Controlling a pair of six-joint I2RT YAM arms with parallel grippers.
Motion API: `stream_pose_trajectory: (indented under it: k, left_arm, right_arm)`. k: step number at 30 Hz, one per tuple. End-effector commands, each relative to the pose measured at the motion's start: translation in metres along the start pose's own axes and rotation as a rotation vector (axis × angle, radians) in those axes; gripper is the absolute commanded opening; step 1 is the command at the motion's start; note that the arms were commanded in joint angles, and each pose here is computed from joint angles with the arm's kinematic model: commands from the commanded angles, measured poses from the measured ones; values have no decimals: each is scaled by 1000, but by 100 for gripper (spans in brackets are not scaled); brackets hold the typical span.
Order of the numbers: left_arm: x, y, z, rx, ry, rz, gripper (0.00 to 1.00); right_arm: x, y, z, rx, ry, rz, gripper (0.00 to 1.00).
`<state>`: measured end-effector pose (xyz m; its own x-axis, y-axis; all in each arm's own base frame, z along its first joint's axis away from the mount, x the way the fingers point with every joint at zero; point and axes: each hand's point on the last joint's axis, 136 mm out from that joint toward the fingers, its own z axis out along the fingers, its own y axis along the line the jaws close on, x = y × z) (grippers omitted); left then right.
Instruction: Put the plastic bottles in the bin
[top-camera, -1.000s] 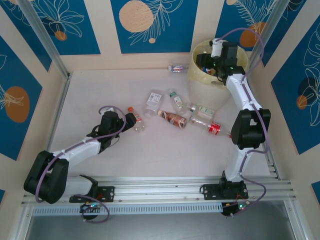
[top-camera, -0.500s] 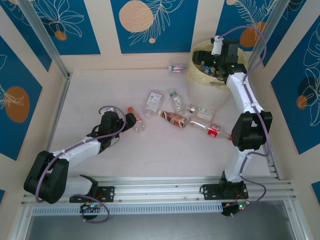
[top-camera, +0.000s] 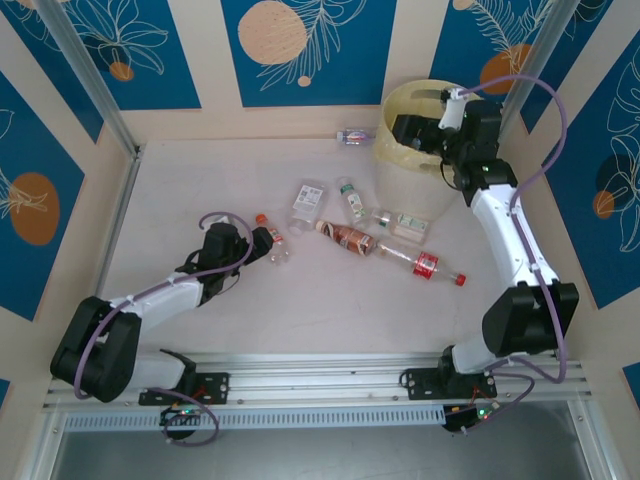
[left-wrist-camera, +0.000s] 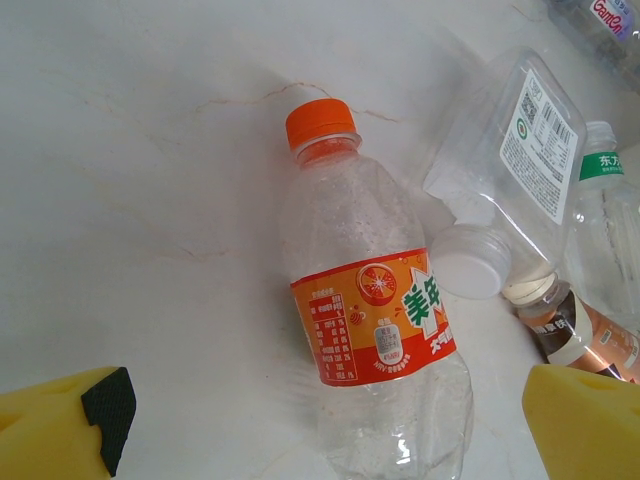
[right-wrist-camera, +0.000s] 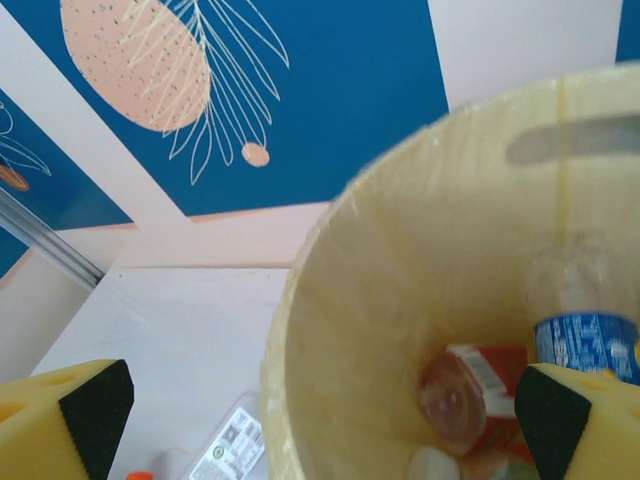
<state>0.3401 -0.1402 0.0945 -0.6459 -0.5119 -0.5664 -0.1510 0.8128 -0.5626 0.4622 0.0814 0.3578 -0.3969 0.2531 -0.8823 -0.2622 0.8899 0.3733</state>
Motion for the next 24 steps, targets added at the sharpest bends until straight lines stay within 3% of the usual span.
stream_pose_trajectory:
  k: [1, 8, 17, 24]
  left_arm:
    - [-11, -10, 0, 38, -21, -24, 100]
    - [-9, -11, 4, 45, -10, -28, 100]
    - [-4, -12, 10, 50, 17, -37, 100]
    - [-5, -10, 10, 38, 11, -32, 100]
  right_arm:
    - [14, 2, -18, -4, 7, 53, 100]
    - [50, -5, -39, 21, 31, 35, 100]
    - [50, 0, -57, 29, 51, 43, 100]
    - [108, 19, -78, -31, 264, 18, 100]
